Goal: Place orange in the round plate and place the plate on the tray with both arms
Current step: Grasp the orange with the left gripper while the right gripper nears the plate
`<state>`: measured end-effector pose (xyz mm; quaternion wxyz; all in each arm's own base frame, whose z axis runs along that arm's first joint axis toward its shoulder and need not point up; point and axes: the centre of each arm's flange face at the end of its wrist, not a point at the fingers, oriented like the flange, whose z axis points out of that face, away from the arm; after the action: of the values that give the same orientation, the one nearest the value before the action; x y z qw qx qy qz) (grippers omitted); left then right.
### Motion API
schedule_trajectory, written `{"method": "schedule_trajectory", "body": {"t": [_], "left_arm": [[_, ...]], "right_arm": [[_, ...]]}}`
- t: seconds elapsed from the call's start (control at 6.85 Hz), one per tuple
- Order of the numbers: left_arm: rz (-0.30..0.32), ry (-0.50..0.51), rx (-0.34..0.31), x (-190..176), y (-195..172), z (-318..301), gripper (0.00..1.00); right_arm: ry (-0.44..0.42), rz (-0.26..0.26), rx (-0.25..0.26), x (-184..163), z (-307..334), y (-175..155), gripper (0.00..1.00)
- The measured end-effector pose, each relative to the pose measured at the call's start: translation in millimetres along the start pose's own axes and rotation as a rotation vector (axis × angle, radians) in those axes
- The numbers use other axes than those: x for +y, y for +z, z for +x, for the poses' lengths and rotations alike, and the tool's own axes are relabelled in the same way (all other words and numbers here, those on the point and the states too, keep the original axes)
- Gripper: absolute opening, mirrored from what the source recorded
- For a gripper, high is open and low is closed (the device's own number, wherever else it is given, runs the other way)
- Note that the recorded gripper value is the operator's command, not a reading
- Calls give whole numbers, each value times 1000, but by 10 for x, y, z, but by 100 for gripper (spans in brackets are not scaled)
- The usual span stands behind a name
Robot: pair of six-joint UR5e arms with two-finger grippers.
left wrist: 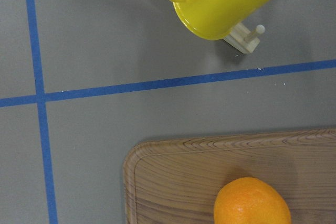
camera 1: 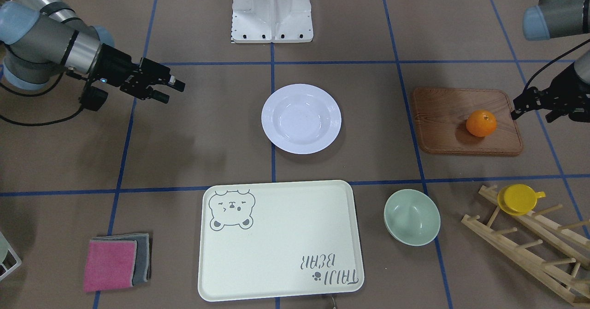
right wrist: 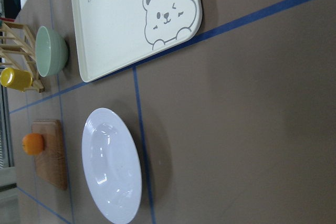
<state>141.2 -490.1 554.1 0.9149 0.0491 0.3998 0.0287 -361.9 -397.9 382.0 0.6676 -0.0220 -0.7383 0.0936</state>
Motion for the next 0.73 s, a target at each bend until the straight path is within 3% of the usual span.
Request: {"method": "schedule_trajectory", "body": {"t": [0.44, 0.73], "left_arm": [[2, -37, 2, 118, 306, 344, 99], [-5, -59, 16, 173, 419, 464, 99]], "right_arm": [[13, 7, -65, 341, -191, 496, 96], [24, 34, -68, 466, -362, 742, 96]]}}
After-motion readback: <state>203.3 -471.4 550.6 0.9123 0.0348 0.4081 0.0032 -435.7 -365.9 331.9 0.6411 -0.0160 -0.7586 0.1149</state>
